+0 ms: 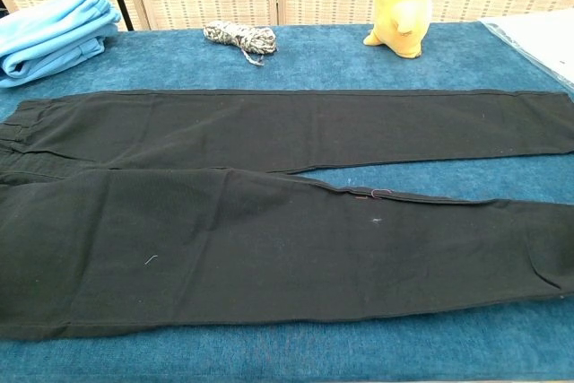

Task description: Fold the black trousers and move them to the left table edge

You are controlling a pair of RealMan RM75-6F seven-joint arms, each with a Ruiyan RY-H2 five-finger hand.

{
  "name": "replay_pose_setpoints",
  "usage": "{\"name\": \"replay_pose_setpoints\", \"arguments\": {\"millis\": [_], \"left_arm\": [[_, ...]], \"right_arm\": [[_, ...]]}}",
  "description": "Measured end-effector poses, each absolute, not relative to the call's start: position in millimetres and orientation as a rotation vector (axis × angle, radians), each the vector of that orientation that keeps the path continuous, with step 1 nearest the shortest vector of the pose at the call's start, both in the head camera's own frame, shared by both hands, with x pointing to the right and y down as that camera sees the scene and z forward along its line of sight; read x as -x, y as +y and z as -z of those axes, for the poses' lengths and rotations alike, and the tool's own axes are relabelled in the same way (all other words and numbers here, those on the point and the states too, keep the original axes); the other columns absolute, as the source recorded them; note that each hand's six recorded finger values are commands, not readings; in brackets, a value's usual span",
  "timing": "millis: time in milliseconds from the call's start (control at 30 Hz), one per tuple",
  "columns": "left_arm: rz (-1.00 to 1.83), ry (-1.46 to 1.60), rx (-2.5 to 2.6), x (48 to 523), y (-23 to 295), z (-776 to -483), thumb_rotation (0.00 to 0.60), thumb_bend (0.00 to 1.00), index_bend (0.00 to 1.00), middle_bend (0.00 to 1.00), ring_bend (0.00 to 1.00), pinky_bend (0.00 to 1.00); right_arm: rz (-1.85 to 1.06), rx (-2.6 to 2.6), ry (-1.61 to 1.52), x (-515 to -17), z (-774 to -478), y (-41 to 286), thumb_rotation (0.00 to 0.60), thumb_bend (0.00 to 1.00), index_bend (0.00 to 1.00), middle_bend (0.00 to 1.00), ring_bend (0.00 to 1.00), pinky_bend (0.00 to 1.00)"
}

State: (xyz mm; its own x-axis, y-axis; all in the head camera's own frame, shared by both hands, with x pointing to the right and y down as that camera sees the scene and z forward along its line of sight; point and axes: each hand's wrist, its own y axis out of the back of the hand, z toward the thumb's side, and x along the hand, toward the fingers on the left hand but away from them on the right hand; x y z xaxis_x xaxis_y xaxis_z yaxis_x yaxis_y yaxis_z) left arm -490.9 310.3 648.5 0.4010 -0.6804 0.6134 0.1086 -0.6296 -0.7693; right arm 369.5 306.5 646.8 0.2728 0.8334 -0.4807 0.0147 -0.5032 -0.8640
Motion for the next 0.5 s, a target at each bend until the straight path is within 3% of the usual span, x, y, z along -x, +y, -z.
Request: {"name": "replay_pose_setpoints", "arguments": {"millis": [133, 267, 500], "left_arm": [[1.315, 0.495, 1.886, 492.6, 309.1, -649.5, 0.6, 0.19, 0.02, 0.06, 0.04, 0.19], [1.313, 0.506, 1.882, 491.9, 307.4, -651.2, 0.6, 0.2, 0.12, 0.18, 0.08, 0.19], [1.326, 0.507, 1.867, 491.8, 304.5, -656.9, 0.6, 0.2, 0.19, 0.24, 0.12, 0.19]], "right_arm": [[-1.32, 1.76, -0.781, -369.9, -646.3, 305.6, 0.6, 0.62, 0.59, 0.53, 0.38, 0.56], [-1.321, 1.758, -0.785, -370.7, -645.8, 305.1, 0.6, 0.62, 0.59, 0.53, 0.38, 0.56], [-1.325, 1.76, -0.788, -371.5, -646.2, 304.8, 0.6, 0.62, 0.59, 0.53, 0.38, 0.56]]}}
